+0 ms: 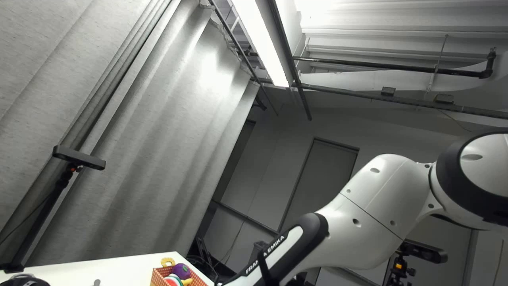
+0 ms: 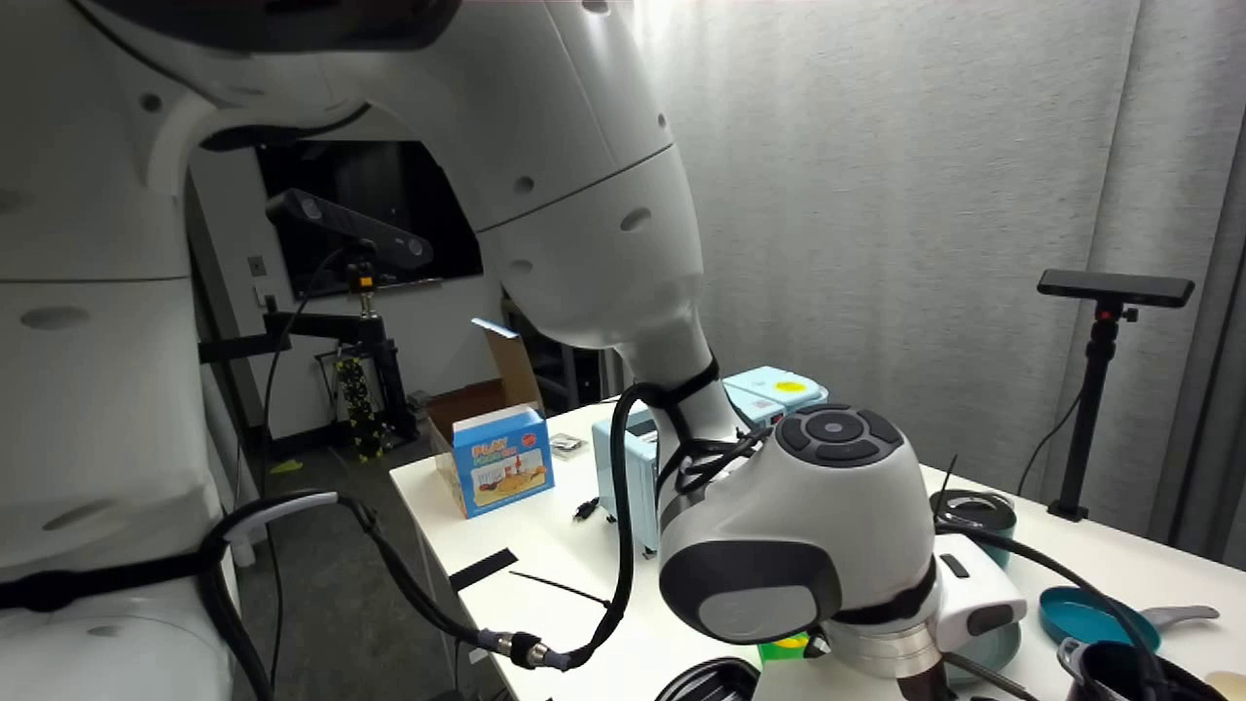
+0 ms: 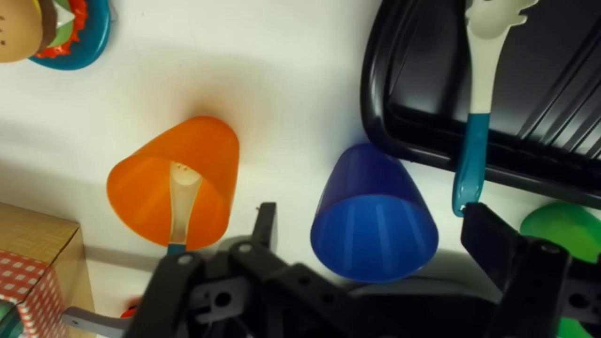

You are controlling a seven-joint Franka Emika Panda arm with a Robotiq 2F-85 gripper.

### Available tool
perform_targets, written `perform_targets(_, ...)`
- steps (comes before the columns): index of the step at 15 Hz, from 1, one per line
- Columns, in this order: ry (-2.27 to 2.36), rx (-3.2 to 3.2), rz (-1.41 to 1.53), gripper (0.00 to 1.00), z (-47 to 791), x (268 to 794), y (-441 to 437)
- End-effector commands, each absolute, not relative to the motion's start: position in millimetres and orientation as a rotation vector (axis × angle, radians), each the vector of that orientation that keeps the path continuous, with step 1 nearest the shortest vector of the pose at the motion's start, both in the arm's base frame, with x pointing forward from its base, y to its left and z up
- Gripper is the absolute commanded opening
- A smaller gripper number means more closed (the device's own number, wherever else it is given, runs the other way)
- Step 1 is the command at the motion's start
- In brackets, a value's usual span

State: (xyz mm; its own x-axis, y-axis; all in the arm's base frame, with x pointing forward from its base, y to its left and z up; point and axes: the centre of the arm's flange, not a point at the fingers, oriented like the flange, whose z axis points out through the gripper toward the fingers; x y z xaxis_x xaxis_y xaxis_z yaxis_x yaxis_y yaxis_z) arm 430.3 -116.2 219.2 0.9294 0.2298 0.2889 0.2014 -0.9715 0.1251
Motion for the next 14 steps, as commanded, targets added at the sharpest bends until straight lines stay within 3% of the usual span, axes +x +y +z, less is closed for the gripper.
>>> perform_targets(1,0.304,2.981,0.467,1.00,222.2,410.4,-92.1)
perform_targets(14,0.339,3.055,0.397,1.00,183.9,404.4,-54.7)
